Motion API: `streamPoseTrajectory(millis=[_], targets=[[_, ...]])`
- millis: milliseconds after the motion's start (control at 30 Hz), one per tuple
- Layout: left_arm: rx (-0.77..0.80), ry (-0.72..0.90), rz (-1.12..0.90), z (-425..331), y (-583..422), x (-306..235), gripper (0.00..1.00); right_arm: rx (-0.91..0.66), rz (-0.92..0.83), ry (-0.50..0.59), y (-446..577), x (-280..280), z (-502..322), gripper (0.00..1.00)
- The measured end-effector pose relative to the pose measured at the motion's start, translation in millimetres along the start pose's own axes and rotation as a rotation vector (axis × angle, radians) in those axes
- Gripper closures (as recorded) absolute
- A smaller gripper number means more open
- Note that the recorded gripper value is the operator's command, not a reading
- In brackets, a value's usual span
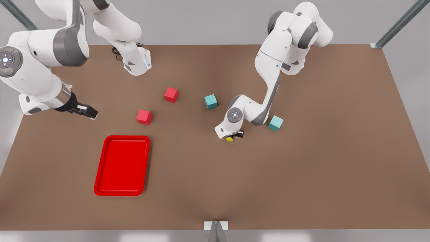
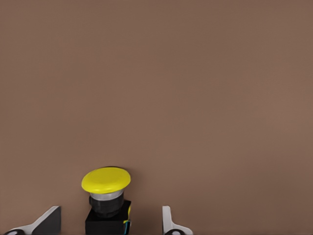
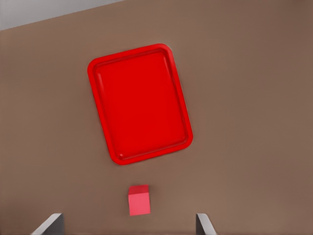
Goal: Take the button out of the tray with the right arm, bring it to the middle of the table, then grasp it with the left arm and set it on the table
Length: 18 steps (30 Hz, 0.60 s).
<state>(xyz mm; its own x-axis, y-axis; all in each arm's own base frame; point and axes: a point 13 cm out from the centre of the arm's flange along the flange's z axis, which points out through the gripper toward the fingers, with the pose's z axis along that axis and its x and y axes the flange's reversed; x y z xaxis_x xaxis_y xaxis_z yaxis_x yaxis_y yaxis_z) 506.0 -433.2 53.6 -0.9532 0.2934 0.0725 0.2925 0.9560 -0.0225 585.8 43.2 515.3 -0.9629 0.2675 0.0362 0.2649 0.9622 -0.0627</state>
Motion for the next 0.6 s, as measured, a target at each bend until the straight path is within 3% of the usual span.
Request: streamPoseTrajectory(millis=[367,400,433,600], targets=[[0.01,0.024,0.035,15,3,4,0.0,-0.009,-0.079,0.013,12,-2,9,0.0],[0.01,0.024,0.039,16,3,4,0.16,-0.009,-0.083,0.013,12,-2,9,0.0],[0.01,0.025,0.041,16,3,4,0.24,-0.009,-0.087,0.013,12,-2,9,0.0],[0.011,0.025,0.052,16,3,4,0.3,-0.01,-0.115,0.014,19,0,10,0.0]])
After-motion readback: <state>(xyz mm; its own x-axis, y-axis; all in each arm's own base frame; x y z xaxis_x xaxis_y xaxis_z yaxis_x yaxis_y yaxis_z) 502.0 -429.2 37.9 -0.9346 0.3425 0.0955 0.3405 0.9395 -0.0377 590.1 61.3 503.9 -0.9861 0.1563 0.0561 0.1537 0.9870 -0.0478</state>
